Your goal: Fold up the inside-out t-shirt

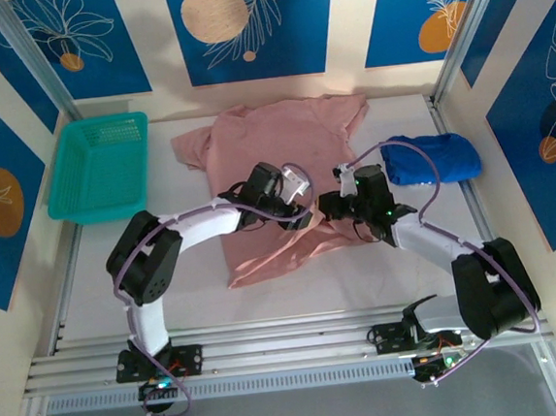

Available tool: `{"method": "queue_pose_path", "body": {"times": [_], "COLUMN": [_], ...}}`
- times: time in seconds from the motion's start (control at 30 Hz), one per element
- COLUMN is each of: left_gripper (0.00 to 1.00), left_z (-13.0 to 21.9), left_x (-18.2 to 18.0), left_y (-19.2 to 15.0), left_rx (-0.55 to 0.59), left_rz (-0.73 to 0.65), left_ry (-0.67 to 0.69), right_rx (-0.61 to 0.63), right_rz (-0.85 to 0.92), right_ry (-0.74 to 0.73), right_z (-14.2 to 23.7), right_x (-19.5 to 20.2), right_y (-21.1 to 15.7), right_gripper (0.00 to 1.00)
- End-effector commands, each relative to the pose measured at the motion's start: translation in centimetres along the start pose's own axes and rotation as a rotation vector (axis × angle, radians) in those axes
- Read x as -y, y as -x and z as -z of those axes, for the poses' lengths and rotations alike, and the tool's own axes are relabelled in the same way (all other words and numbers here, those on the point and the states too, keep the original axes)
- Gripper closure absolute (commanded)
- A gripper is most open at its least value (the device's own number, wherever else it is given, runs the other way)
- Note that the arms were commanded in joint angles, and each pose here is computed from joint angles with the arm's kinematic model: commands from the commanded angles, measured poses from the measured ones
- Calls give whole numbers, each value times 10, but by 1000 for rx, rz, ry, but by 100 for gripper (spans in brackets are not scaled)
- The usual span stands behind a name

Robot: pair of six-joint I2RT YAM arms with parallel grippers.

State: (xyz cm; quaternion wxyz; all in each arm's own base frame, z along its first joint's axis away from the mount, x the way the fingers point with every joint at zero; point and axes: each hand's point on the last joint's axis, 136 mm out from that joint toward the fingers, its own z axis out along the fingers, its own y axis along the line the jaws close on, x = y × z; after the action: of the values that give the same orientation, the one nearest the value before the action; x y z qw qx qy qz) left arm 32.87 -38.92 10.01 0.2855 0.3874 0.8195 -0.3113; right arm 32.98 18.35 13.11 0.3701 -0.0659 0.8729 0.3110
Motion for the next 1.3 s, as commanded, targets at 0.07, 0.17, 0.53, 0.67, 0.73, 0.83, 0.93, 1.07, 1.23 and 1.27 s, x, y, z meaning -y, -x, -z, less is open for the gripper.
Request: {"method": "queue_pose_path", "body": {"times": [0.07, 0.17, 0.53, 0.67, 0.73, 0.83, 0.93, 1.07, 1.23, 1.27], "left_gripper": [96, 100, 100, 100, 100, 100, 100, 100, 100, 100], "left_z": [2, 24, 81, 97, 104, 113, 121, 135, 156, 162], "left_x": [19, 24, 40, 45, 49, 54, 57, 73, 90, 97], "left_y": [22, 36, 71, 81, 87, 92, 95, 104, 117, 122], "left_rx": [43, 86, 83, 61, 61, 61, 62, 80, 124, 140], "left_rz": [-8, 43, 61, 69, 76, 75, 68, 63, 44, 39], "left_ry": [-98, -102, -84, -74, -82, -88, -84, -147, -187, -205], "right_rx": [-14, -38, 39, 23, 40, 84, 93, 111, 108, 105], "right_rz": [-68, -43, 329, 409, 437, 430, 458, 476, 456, 452], "right_ry": [-95, -173, 73, 23, -19, -89, -170, -238, -280, -290], "right_z": [17, 34, -3, -36, -49, -61, -73, -84, -93, -97], "right_x": [17, 20, -50, -50, -50, -38, -26, -17, -10, -10], "right_y": [-10, -23, -71, -74, -73, -67, -61, -51, -40, -37], "right_gripper": [79, 49, 45, 43, 43, 45, 48, 51, 52, 52]}}
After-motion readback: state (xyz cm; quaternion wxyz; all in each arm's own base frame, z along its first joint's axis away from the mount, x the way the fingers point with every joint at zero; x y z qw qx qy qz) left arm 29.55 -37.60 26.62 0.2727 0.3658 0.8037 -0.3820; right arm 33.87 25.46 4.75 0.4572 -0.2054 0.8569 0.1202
